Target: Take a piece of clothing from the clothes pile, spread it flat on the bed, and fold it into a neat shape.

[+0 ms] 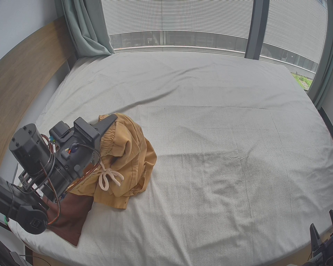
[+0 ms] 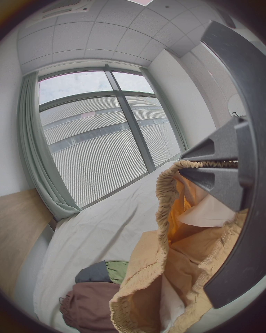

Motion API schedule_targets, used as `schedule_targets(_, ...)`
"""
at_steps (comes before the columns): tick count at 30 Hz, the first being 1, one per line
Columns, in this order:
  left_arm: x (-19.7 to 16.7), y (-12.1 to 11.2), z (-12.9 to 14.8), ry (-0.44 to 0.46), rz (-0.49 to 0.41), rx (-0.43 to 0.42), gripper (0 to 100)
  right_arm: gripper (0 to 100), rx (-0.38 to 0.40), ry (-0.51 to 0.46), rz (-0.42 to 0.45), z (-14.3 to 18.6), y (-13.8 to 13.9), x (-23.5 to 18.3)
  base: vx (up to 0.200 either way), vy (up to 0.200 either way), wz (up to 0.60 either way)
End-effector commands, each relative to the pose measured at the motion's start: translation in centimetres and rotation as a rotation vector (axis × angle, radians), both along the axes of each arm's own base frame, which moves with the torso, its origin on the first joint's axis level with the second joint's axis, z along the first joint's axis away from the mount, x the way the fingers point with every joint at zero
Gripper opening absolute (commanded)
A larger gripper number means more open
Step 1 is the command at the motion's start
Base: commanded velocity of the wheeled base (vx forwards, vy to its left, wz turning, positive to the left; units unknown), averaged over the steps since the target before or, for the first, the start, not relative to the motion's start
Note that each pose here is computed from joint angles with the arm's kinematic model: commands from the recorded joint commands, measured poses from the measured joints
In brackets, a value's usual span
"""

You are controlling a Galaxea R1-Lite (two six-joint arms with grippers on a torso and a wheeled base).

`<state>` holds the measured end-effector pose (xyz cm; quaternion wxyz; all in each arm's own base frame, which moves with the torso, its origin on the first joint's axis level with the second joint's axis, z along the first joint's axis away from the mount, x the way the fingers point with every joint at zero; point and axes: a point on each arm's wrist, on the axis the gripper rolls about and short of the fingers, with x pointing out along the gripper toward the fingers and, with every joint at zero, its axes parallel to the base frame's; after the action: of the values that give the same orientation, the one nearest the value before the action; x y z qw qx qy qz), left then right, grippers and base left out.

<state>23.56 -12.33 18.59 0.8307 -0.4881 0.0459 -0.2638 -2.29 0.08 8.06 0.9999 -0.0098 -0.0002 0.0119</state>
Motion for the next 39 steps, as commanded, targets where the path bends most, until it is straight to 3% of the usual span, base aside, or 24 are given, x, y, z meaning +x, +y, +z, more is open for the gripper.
schedule_targets(1,-0.6,-1.3,0.3,0.021,-0.021,-0.049,0,100,0.0,0.002,0.001,-0.5,0.0,0.0,0.0,0.0,0.0)
schedule_targets(8,-1.7,-3.6,0.8,0.019,-0.043,-0.08,0,100,0.0,0.002,0.001,-0.5,0.0,0.0,0.0,0.0,0.0)
schedule_targets(26,-4.4,-9.2,2.8,0.028,-0.301,-0.12,0,100,0.0,0.002,0.001,-0.5,0.0,0.0,0.0,0.0,0.0)
schedule_targets(33,-4.1,-10.3,1.8,0.073,-0.414,-0.104,0,100,0.001,0.002,0.001,-0.5,0.0,0.0,0.0,0.0,0.0)
schedule_targets(39,-3.5,-12.7,0.5,0.103,-0.468,-0.081,0,100,0.0,0.002,0.001,-0.5,0.0,0.0,0.0,0.0,0.0)
